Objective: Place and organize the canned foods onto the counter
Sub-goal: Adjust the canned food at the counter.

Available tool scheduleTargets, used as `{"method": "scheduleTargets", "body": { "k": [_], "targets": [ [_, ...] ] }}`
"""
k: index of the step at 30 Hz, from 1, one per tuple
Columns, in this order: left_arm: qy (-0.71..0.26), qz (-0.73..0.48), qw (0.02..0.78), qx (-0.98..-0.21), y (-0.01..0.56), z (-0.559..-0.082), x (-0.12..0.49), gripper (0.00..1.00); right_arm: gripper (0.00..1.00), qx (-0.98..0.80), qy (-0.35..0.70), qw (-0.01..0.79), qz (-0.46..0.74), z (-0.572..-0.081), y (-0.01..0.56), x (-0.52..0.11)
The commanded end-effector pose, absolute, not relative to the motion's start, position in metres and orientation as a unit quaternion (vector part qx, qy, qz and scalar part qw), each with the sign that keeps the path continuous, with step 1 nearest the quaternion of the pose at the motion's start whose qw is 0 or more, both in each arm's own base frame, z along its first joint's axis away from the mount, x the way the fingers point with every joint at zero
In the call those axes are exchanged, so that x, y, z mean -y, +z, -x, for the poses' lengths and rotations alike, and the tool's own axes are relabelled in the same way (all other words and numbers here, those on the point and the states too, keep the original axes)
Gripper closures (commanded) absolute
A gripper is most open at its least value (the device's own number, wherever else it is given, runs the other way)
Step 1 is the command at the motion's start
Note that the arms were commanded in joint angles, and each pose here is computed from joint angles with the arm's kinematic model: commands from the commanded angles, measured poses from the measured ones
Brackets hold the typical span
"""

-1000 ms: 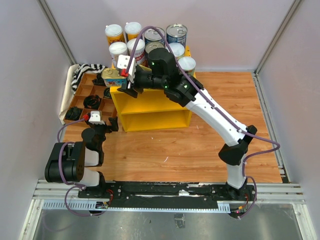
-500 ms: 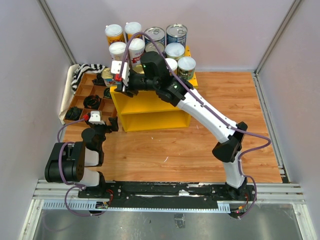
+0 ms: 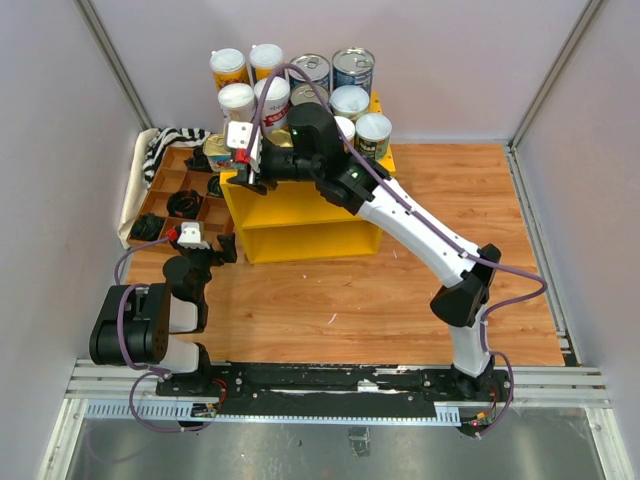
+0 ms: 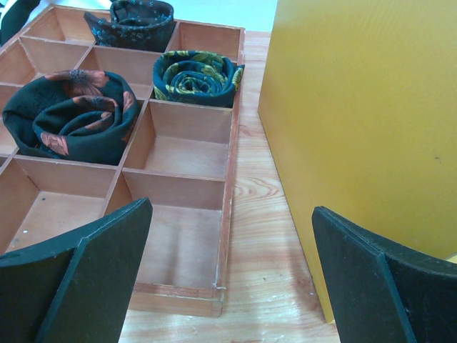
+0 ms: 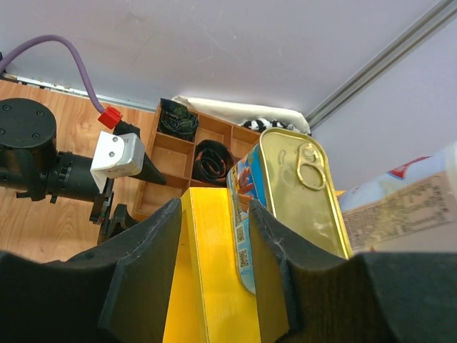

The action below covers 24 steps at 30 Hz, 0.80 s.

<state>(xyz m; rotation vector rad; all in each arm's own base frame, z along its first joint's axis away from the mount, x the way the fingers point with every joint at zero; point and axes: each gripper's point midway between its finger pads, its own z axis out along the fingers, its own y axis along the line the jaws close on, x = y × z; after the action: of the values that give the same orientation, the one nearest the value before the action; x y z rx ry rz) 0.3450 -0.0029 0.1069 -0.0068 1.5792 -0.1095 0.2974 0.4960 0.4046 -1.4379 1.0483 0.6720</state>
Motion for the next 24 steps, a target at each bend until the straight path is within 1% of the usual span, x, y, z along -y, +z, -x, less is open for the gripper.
{"method": "scheduleTargets", "body": {
  "k": [1, 7, 10, 14, 16, 18, 24],
  "targets": [
    [-0.047, -0.006, 0.714, -0.699, 0.116, -0.349, 0.005, 0.00, 0.56, -0.391, 0.293, 0.642, 0.591, -0.286, 0.466, -0.478],
    [-0.048, -0.006, 0.713, -0.699, 0.115, -0.348, 0.005, 0.00, 0.58, -0.398, 0.267, 0.653, 0.586, -0.305, 0.464, -0.478],
    [-0.047, -0.006, 0.714, -0.699, 0.116, -0.348, 0.005, 0.00, 0.61, -0.404, 0.262, 0.653, 0.585, -0.314, 0.461, -0.479],
    [-0.047, -0.006, 0.714, -0.698, 0.116, -0.349, 0.005, 0.00, 0.62, -0.410, 0.259, 0.650, 0.586, -0.321, 0.457, -0.479],
    [-0.047, -0.006, 0.714, -0.698, 0.116, -0.349, 0.005, 0.00, 0.63, -0.419, 0.258, 0.641, 0.589, -0.328, 0.444, -0.484],
    [-0.047, -0.006, 0.714, -0.699, 0.116, -0.348, 0.004, 0.00, 0.65, -0.421, 0.257, 0.639, 0.590, -0.332, 0.441, -0.484],
    [-0.047, -0.006, 0.714, -0.699, 0.116, -0.348, 0.004, 0.00, 0.67, -0.425, 0.261, 0.631, 0.594, -0.333, 0.434, -0.483]
  ]
}}
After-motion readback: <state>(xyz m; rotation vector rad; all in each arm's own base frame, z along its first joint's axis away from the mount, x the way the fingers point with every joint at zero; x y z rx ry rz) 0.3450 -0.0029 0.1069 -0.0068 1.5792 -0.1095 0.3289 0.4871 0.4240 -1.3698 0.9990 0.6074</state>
